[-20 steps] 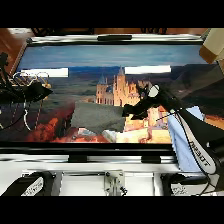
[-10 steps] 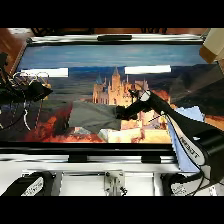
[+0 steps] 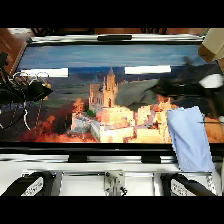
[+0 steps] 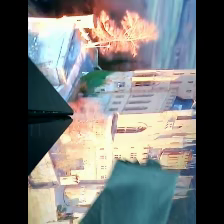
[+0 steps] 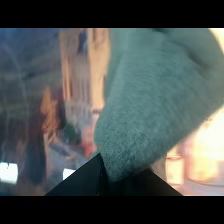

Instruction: Fold the shirts.

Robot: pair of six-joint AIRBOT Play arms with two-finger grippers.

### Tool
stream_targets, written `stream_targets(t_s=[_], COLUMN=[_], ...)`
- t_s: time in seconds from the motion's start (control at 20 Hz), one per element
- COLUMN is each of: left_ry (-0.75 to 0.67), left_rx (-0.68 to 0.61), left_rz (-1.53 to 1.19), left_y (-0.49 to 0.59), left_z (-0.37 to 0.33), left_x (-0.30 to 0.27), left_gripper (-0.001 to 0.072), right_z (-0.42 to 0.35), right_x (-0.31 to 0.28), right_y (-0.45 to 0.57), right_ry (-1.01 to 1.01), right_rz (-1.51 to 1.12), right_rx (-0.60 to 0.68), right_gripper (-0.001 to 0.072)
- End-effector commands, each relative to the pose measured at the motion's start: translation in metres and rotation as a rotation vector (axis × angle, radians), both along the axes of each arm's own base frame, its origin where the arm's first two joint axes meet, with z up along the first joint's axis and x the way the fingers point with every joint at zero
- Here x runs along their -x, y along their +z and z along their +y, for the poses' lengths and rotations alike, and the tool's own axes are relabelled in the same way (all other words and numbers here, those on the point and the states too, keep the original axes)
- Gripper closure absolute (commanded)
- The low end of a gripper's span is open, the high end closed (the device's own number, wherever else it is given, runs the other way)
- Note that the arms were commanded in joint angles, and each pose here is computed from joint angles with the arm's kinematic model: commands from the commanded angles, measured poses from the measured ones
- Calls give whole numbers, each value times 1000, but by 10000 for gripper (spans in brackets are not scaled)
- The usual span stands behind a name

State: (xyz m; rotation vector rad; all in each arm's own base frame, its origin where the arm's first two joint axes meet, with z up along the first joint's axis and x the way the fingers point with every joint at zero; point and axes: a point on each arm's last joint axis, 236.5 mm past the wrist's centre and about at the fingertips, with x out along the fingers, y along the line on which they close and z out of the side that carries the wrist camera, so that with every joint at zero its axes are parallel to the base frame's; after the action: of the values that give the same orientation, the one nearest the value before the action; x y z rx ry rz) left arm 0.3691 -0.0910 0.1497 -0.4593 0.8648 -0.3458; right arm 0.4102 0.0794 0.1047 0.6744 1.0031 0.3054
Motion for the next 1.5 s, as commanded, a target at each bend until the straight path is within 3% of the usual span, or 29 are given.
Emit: stream_targets(t_s=[0.0, 0.3, 0.5, 0.85, 1.15, 1.2, 1.25, 1.3, 1.35, 1.4, 1.45], left_ry=[-5, -34, -46, -49, -48, -50, -54, -55, -55, -55, -55], left_rx=[-4, -34, -46, -50, -50, -53, -56, -57, -57, -57, -57], left_rz=[-4, -38, -57, -74, -75, -77, -79, -80, -80, -80, -79], left_y=[0, 4, 8, 14, 14, 14, 14, 14, 14, 14, 14], left_z=[0, 0, 0, -1, -1, -1, -1, -1, -1, -1, -1], left_x=[0, 2, 3, 6, 6, 6, 6, 6, 6, 6, 6], left_gripper=[682, 682, 682, 682, 682, 682, 682, 682, 682, 682, 681], right_z=[-88, -189, -208, -206, -189, -186, -183, -179, -178, -183, -187], right_x=[46, 157, 175, 257, 294, 296, 298, 300, 301, 300, 298], right_y=[34, 16, 18, -49, -100, -107, -112, -116, -118, -117, -113], right_ry=[-197, -411, -520, -605, -708, -725, -727, -721, -718, -727, -748], right_rz=[14, 308, 343, 733, 859, 877, 890, 902, 907, 897, 888], right_rx=[100, 395, 392, 414, 383, 367, 353, 342, 341, 359, 366], right_gripper=[650, 650, 649, 650, 640, 613, 539, 451, 295, 208, 208])
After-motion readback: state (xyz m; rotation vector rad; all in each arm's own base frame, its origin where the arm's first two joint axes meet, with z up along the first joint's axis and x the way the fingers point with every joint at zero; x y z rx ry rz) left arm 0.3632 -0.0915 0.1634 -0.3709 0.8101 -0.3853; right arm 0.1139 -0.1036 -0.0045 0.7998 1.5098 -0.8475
